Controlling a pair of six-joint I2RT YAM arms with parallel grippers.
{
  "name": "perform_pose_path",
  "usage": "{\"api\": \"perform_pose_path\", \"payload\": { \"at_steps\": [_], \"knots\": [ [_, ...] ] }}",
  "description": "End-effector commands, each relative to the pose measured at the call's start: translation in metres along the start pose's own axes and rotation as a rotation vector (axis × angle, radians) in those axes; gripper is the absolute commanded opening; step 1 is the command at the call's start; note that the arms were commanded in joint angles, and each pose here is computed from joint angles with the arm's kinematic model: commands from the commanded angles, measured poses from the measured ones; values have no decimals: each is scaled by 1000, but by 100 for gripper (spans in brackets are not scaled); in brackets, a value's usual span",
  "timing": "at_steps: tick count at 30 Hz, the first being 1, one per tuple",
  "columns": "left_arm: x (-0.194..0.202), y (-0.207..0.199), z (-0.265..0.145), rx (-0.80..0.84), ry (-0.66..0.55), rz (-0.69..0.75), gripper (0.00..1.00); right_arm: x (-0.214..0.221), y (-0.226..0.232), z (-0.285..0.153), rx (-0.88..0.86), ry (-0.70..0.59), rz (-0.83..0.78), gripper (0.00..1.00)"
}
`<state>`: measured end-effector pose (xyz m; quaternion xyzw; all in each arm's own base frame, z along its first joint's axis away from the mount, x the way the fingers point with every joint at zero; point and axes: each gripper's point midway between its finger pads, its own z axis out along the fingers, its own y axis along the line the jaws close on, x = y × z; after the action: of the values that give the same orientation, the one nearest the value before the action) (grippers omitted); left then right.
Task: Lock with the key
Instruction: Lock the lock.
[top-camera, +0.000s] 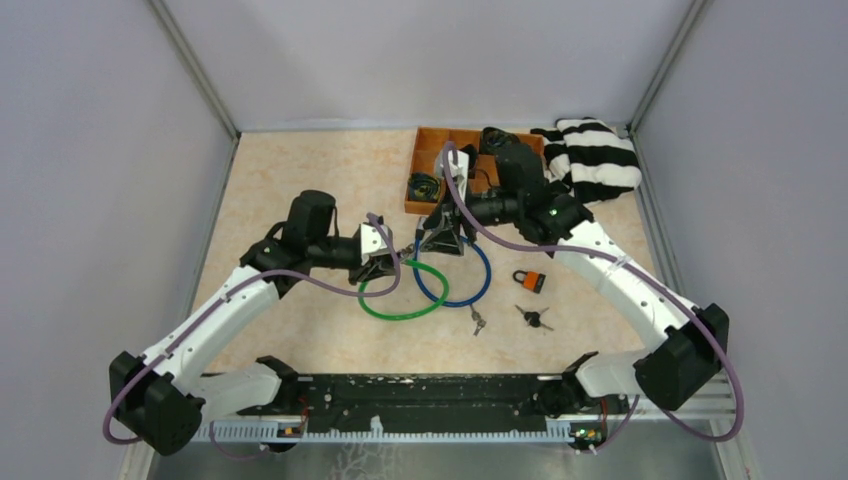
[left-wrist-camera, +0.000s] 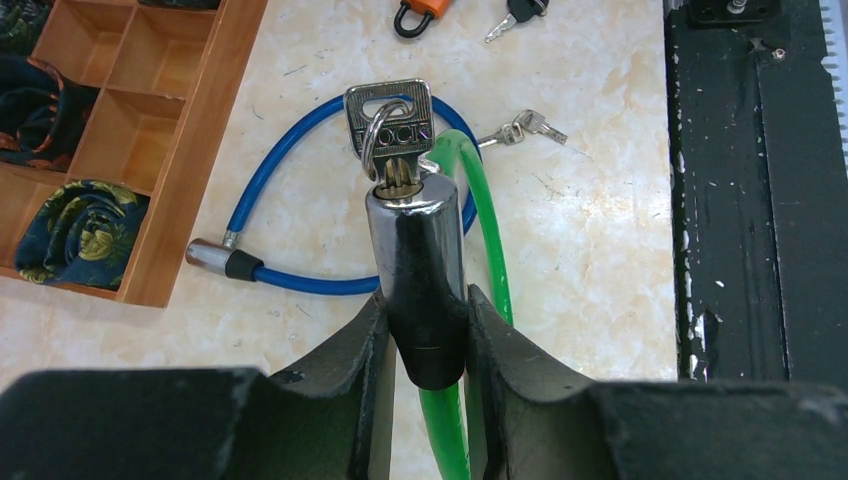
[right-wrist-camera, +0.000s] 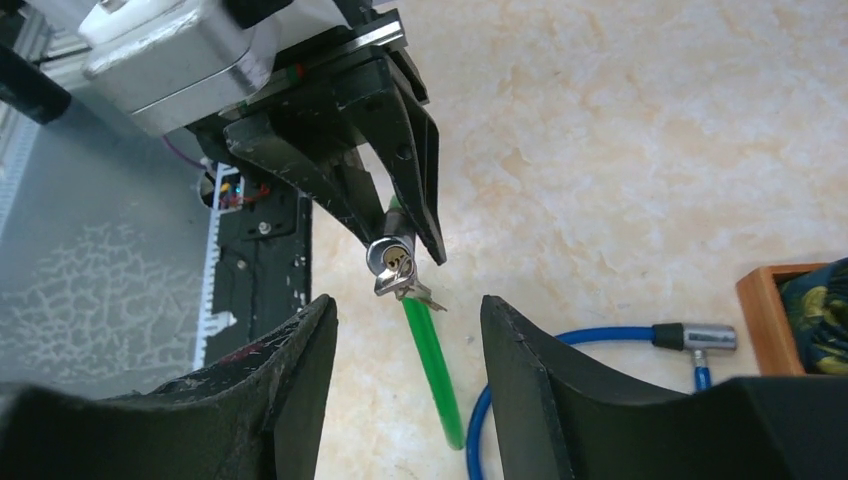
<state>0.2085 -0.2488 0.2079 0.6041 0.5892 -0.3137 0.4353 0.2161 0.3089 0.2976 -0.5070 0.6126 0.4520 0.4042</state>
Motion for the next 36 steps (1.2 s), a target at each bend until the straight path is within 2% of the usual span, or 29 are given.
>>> {"api": "perform_pose_path", "payload": {
  "at_steps": [1,10,15,22,36],
  "knots": [
    [6,-2,-2,-7,15,-11,0,-7,4,6,9,25,111,54],
    [7,-2,0,-6,12,-13,0,-9,4,20,-3,60,200,50],
    [8,-1,0,-7,15,-13,0,-7,6,24,-12,72,188,43],
    [7,-1,0,-8,15,-12,0,-4,11,28,-18,89,145,28],
    [9,-2,1,-2,17,-14,0,-5,11,31,-13,98,62,18]
  ]
}}
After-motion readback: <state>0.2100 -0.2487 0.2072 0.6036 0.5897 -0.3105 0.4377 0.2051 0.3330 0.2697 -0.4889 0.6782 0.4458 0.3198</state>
